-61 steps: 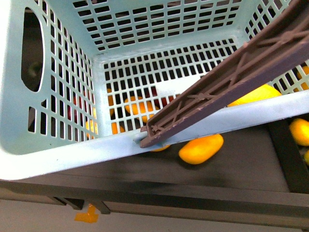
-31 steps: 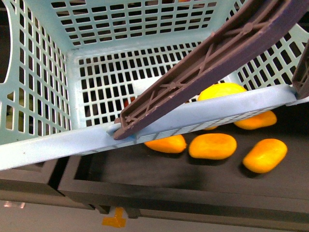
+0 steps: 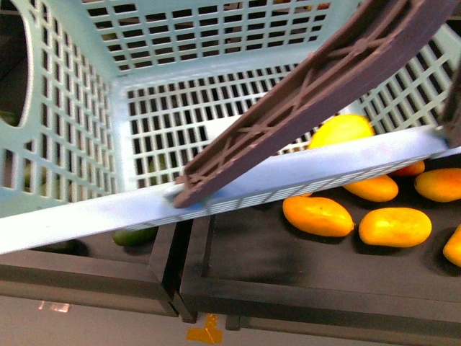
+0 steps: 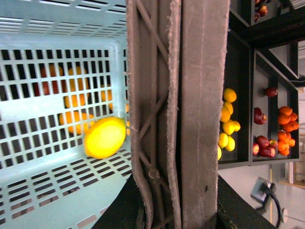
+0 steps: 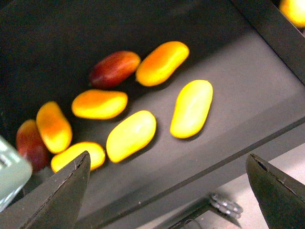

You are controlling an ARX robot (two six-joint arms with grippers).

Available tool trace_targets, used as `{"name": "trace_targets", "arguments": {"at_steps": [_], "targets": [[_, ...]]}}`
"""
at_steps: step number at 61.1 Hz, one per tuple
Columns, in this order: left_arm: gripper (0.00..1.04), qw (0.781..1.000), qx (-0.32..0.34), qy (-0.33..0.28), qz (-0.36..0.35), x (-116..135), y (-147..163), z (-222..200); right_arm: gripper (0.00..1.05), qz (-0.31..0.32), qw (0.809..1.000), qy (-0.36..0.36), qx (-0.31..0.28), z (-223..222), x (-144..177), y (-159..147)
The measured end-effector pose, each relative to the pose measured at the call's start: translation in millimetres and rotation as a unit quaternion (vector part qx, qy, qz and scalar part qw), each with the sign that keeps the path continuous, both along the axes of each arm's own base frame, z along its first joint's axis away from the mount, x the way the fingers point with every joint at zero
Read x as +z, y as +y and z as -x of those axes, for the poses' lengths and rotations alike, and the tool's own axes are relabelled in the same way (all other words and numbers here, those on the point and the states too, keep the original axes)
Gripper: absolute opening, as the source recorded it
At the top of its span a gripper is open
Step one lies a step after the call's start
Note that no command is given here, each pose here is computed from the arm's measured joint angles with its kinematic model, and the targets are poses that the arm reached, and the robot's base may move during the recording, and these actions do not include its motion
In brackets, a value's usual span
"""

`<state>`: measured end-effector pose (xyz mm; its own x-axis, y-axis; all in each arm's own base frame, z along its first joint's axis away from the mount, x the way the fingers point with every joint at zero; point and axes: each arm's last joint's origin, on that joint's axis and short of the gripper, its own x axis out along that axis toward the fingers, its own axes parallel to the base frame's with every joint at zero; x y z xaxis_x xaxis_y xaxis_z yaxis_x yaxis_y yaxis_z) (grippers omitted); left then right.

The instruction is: Pick lemon and mango into basket

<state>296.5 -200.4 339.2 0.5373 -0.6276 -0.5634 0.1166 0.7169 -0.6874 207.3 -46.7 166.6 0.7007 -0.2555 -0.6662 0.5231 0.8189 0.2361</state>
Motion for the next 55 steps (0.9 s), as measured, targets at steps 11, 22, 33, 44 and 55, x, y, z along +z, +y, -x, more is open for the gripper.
{"name": "trace_targets", "arguments": {"at_steps": [11,22,33,44,55], "targets": [[0.19,1.000,-0.006,0.002,0.003,0,-3,2,0.96,-0.059,0.995,0.038,-0.068,-55,-34,-28],[0.19,1.000,0.002,-0.001,-0.001,0,-2,1,0.96,-0.101,0.979,0.111,-0.140,-112,-92,-54],[0.19,1.000,0.001,-0.001,-0.001,0,-1,1,0.96,-0.125,0.968,0.138,-0.169,-145,-132,-62],[0.19,1.000,-0.002,0.002,0.002,0,-2,1,0.96,-0.129,0.965,0.146,-0.177,-169,-148,-61],[0.19,1.000,-0.001,0.002,0.001,0,-2,1,0.96,-0.138,0.964,0.142,-0.180,-191,-155,-60]]}}
